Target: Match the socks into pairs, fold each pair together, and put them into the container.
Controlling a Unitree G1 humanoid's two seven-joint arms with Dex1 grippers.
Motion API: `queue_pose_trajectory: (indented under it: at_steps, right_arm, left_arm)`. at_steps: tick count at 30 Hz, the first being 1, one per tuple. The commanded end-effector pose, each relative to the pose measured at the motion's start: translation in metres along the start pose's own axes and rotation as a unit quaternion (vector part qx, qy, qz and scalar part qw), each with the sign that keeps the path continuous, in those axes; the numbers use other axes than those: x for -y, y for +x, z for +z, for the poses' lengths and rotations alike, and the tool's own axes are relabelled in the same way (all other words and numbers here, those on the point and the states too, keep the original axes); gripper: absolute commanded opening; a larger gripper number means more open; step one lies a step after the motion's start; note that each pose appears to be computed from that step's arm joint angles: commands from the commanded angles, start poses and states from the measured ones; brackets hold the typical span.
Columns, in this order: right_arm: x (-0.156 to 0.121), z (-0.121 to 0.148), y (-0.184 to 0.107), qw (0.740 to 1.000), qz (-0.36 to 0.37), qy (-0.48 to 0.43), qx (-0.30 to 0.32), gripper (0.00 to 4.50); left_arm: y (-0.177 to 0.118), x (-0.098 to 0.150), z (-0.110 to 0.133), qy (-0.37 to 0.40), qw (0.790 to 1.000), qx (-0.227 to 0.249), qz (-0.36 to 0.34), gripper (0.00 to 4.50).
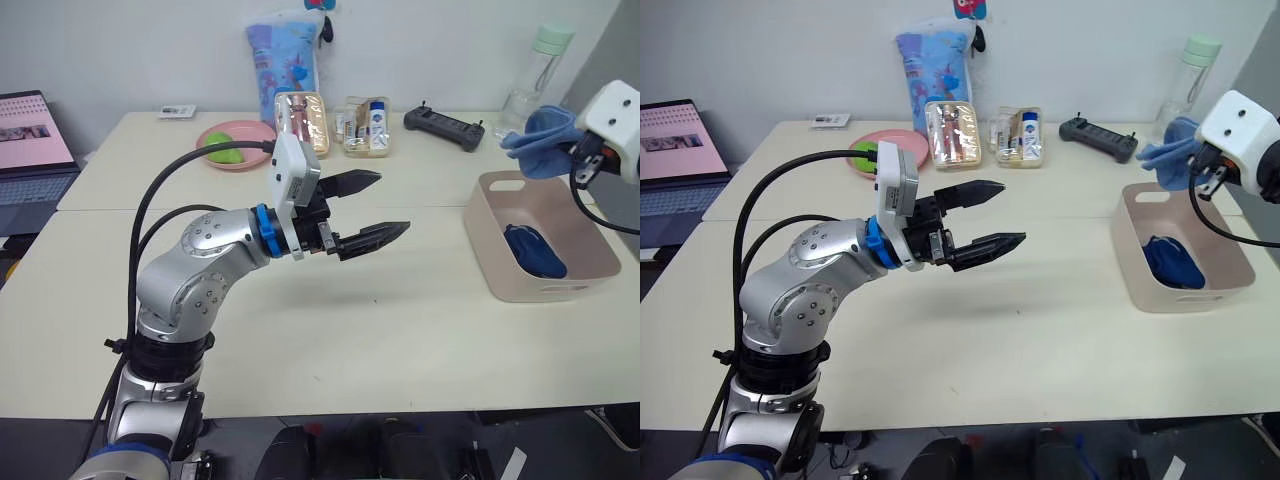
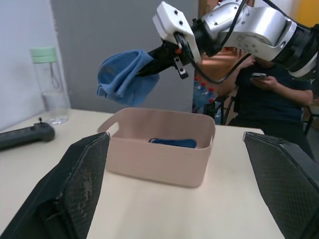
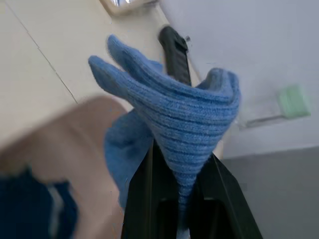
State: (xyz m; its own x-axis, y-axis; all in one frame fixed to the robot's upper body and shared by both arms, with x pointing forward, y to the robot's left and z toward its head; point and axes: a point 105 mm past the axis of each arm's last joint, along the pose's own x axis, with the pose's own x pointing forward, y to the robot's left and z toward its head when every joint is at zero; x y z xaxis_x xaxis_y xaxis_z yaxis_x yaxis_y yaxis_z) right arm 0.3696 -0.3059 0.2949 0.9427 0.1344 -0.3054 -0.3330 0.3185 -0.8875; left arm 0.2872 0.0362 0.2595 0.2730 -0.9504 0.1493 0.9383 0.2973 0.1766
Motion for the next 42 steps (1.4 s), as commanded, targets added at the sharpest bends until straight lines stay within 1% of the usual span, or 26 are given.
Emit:
queue_pose_trajectory:
  at_steps: [1, 3, 6, 8, 11, 14, 16, 17, 19, 23, 27, 28, 30, 33, 34, 35, 37, 39, 42]
  right_arm:
    - [-0.011, -0.015, 0.000, 0.994, 0.001, -0.107, -0.033, 0.00]
    - [-0.031, -0.023, 0.004, 0.990, 0.039, -0.131, -0.044, 0.00]
    - [-0.055, -0.032, 0.006, 0.985, 0.084, -0.140, -0.057, 0.00]
    - [-0.070, -0.031, 0.007, 0.984, 0.103, -0.135, -0.052, 0.00]
    - [-0.096, -0.028, 0.007, 0.980, 0.151, -0.125, -0.044, 0.00]
    - [-0.107, -0.025, 0.004, 0.975, 0.183, -0.115, -0.041, 0.00]
    - [-0.112, -0.023, 0.000, 0.970, 0.214, -0.105, -0.039, 0.67]
    - [-0.110, -0.021, 0.001, 0.971, 0.217, -0.095, -0.035, 0.91]
    - [-0.109, -0.015, 0.000, 0.969, 0.234, -0.079, -0.026, 1.62]
    - [-0.092, -0.002, -0.005, 0.966, 0.257, -0.040, -0.009, 2.98]
    - [-0.079, 0.004, -0.008, 0.966, 0.260, -0.020, 0.000, 2.98]
    - [-0.063, 0.006, -0.013, 0.966, 0.260, -0.009, 0.002, 2.98]
    - [-0.040, 0.007, -0.022, 0.966, 0.259, -0.002, 0.000, 2.98]
    - [-0.027, 0.003, -0.024, 0.967, 0.255, -0.005, -0.008, 2.98]
    - [-0.023, 0.002, -0.021, 0.970, 0.243, -0.005, -0.011, 2.98]
    - [-0.013, -0.003, -0.011, 0.980, 0.196, -0.023, -0.023, 2.98]
    - [-0.007, -0.011, 0.000, 0.986, 0.154, -0.049, -0.039, 2.58]
    - [-0.017, -0.019, 0.005, 0.982, 0.172, -0.062, -0.048, 2.03]
    - [-0.032, -0.026, 0.013, 0.978, 0.195, -0.062, -0.050, 0.98]
  left_arm:
    - [0.005, 0.005, 0.000, 0.020, 1.000, 0.002, -0.011, 4.48]
    - [0.007, 0.011, -0.002, 0.014, 1.000, 0.002, -0.022, 4.48]
    - [0.010, 0.017, -0.004, 0.009, 1.000, 0.004, -0.029, 4.48]
    - [0.011, 0.021, -0.005, 0.006, 0.999, 0.003, -0.033, 4.48]
    - [0.011, 0.023, -0.008, 0.005, 0.999, 0.001, -0.032, 4.48]
    - [0.009, 0.024, -0.011, 0.004, 0.999, -0.005, -0.032, 4.48]
    - [0.008, 0.022, -0.013, 0.003, 0.999, -0.008, -0.032, 4.50]
    - [0.008, 0.021, -0.013, 0.005, 0.999, -0.009, -0.031, 4.50]
    - [0.007, 0.017, -0.014, 0.007, 1.000, -0.011, -0.028, 4.50]
    - [0.006, 0.010, -0.015, 0.011, 1.000, -0.011, -0.022, 4.50]
    - [0.005, 0.009, -0.016, 0.012, 1.000, -0.012, -0.022, 4.50]
    - [0.004, 0.009, -0.017, 0.013, 1.000, -0.013, -0.020, 4.50]
    - [0.004, 0.009, -0.018, 0.015, 1.000, -0.013, -0.019, 4.50]
    - [0.005, 0.010, -0.018, 0.016, 1.000, -0.012, -0.021, 4.50]
    - [0.006, 0.011, -0.018, 0.017, 1.000, -0.010, -0.023, 4.50]
    - [0.009, 0.015, -0.015, 0.015, 0.999, -0.003, -0.033, 4.50]
    - [0.014, 0.022, -0.010, 0.010, 0.999, 0.003, -0.052, 4.50]
    - [0.020, 0.025, -0.009, 0.020, 0.998, 0.002, -0.059, 4.50]
    - [0.027, 0.027, -0.008, 0.027, 0.997, -0.001, -0.066, 4.50]
